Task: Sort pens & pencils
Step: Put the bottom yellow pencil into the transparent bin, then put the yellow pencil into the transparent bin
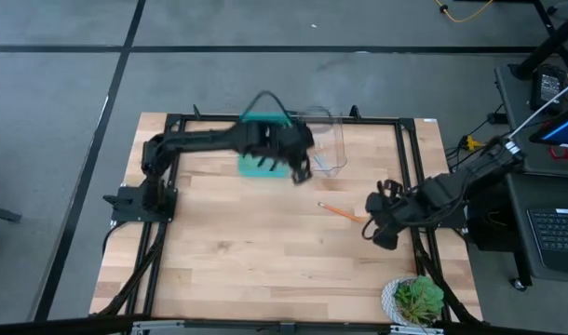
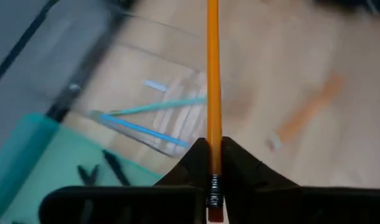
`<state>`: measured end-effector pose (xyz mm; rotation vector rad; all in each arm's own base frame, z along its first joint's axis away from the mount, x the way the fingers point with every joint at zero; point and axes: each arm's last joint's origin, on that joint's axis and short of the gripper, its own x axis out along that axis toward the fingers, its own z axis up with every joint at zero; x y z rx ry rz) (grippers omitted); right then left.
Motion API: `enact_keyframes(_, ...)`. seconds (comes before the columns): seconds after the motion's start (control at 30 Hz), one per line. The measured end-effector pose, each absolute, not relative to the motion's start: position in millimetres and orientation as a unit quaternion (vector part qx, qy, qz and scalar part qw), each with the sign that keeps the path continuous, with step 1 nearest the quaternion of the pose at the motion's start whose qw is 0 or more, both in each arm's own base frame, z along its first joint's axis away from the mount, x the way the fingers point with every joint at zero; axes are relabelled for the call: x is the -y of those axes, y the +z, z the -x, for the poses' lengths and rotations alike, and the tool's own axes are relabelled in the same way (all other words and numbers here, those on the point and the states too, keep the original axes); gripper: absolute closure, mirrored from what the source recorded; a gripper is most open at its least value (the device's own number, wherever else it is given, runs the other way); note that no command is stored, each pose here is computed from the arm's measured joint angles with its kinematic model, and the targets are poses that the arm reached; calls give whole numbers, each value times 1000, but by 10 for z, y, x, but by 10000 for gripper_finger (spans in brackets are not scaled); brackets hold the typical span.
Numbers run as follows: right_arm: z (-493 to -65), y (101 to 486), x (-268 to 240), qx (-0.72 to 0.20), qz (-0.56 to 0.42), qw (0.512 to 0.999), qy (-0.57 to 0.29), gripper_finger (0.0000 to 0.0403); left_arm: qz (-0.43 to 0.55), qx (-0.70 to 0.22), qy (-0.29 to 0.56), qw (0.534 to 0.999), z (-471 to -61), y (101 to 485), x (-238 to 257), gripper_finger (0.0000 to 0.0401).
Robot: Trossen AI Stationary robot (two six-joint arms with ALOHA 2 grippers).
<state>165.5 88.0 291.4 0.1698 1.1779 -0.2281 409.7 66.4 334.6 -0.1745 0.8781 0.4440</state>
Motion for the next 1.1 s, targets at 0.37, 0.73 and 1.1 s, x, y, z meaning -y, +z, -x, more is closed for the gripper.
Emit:
enact_keyframes(0.37, -1240, 3118, -635, -539, -79, 833, -97, 344, 248, -321, 334, 851, -4181, 3213, -1341, 384)
enact_keyframes(0.73, -966, 3217, -474, -525, -66, 846, -73, 344, 307, -305, 392, 812, -4557, 2573, -1395, 384)
enact_keyframes(1.1, -844, 3246, -403, -519, -68, 849, -69, 344, 324, -317, 396, 798, -4552, 2433, -1542, 324)
